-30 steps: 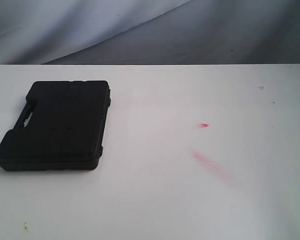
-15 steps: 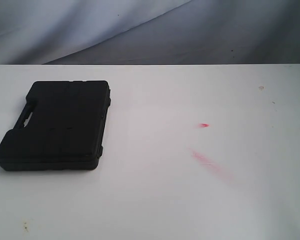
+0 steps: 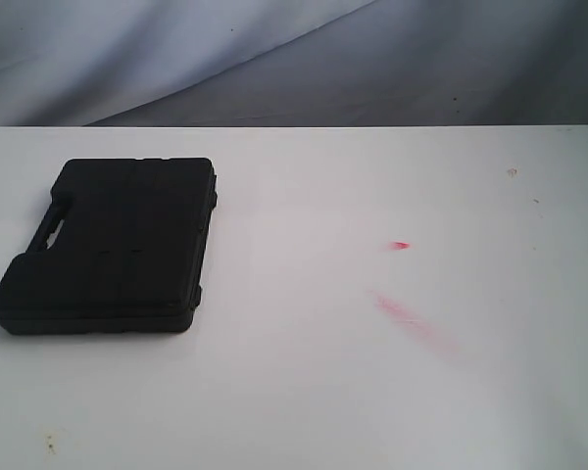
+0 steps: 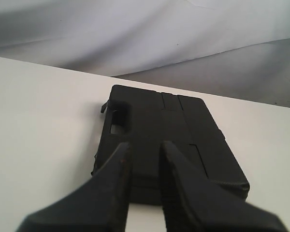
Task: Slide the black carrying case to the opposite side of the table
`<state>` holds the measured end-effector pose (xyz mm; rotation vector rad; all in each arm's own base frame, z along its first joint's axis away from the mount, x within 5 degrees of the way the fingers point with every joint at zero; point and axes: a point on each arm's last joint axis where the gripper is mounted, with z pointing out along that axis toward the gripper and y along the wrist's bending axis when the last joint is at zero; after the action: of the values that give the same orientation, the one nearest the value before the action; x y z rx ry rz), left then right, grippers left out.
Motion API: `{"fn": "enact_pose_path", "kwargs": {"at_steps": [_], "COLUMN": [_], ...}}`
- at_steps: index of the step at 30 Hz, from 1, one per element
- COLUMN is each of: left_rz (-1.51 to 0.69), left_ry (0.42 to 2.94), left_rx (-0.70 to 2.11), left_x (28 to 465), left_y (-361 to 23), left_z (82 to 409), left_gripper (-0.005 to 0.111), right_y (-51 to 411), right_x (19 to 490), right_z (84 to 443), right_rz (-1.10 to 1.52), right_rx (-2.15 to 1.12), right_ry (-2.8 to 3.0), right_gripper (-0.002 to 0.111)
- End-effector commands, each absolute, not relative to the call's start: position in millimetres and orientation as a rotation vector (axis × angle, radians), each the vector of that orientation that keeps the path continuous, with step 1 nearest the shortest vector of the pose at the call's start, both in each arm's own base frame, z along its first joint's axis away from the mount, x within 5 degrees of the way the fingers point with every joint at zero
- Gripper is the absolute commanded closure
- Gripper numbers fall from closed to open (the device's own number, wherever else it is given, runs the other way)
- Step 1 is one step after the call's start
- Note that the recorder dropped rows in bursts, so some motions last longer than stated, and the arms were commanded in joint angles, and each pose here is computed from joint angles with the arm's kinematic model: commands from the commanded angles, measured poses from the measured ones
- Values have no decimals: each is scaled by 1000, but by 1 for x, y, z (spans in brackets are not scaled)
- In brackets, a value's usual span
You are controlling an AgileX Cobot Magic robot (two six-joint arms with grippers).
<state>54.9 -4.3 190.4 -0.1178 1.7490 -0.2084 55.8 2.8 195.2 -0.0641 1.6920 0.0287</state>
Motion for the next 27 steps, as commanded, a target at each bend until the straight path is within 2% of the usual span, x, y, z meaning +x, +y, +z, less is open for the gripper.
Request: {"fn": "enact_pose_path", "kwargs": {"at_steps": [1, 27], "left_rz": [-213, -141], "left_ry": [1739, 1717], "left_rx": [-126, -70], "left_x": [55, 55], "left_y": [-4, -2], "left_z": [190, 192], "left_gripper": [86, 86], "right_y": [3, 3], "right_x": [56, 56], "right_z": [194, 194], "right_rz": [31, 31], "right_rx": [-52, -52], "right_ry": [1696, 1696], "right_gripper": [108, 108]}}
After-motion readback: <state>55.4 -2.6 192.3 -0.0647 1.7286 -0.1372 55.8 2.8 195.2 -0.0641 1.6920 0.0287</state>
